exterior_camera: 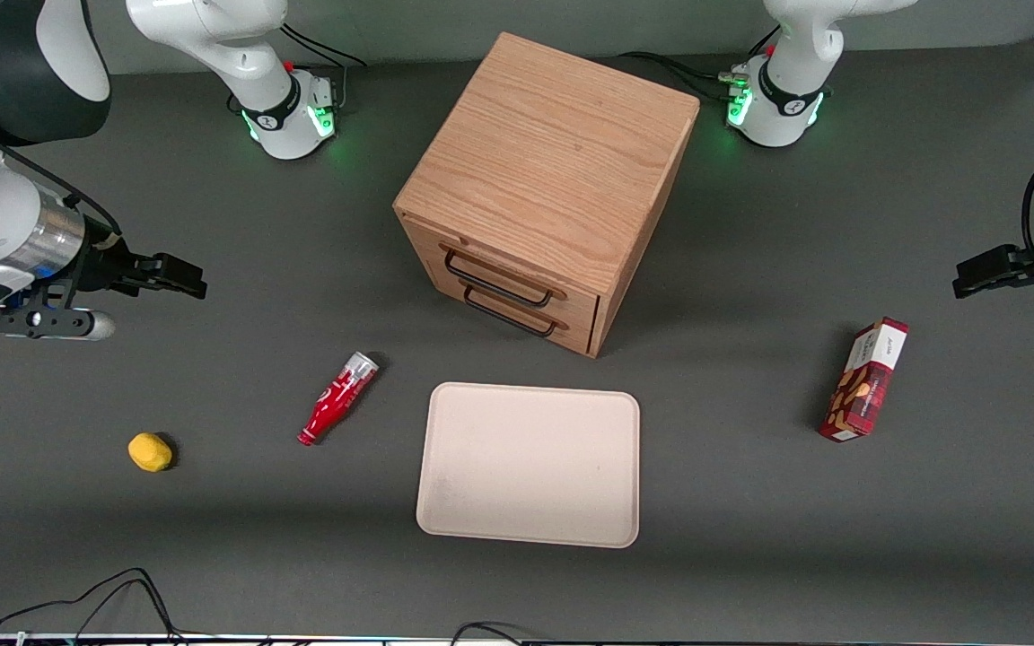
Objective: Place coke bottle on tray
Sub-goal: 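Lower the open right gripper over the red Coca-Cola bottle and close it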
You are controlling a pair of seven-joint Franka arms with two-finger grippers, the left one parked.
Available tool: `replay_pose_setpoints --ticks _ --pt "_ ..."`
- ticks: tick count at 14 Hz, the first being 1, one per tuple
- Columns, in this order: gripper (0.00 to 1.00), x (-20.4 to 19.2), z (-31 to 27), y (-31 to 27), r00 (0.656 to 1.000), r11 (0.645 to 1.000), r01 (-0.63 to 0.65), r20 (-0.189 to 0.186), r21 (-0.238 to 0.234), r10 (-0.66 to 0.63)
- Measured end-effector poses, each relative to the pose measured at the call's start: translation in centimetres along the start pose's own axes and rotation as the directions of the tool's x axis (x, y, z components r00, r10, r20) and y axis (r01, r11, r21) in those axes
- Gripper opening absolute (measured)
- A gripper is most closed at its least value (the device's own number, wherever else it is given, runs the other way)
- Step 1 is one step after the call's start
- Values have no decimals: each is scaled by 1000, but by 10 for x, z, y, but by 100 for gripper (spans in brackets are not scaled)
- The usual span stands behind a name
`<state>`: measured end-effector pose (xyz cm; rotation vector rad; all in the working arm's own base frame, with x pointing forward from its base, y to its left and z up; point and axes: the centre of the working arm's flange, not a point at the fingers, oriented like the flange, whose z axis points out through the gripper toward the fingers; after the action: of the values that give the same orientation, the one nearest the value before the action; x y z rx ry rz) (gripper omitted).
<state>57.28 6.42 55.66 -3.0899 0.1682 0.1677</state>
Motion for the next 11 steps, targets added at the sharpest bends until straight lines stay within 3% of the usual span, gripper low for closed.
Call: replay_pose_setpoints --ticks 6,10,11 --pt "100 2 -3 13 999 999 -46 6 -1 46" --pt "100 18 33 -1 972 973 -228 50 -24 229" --pt "100 30 54 -15 962 963 -269 43 -24 270"
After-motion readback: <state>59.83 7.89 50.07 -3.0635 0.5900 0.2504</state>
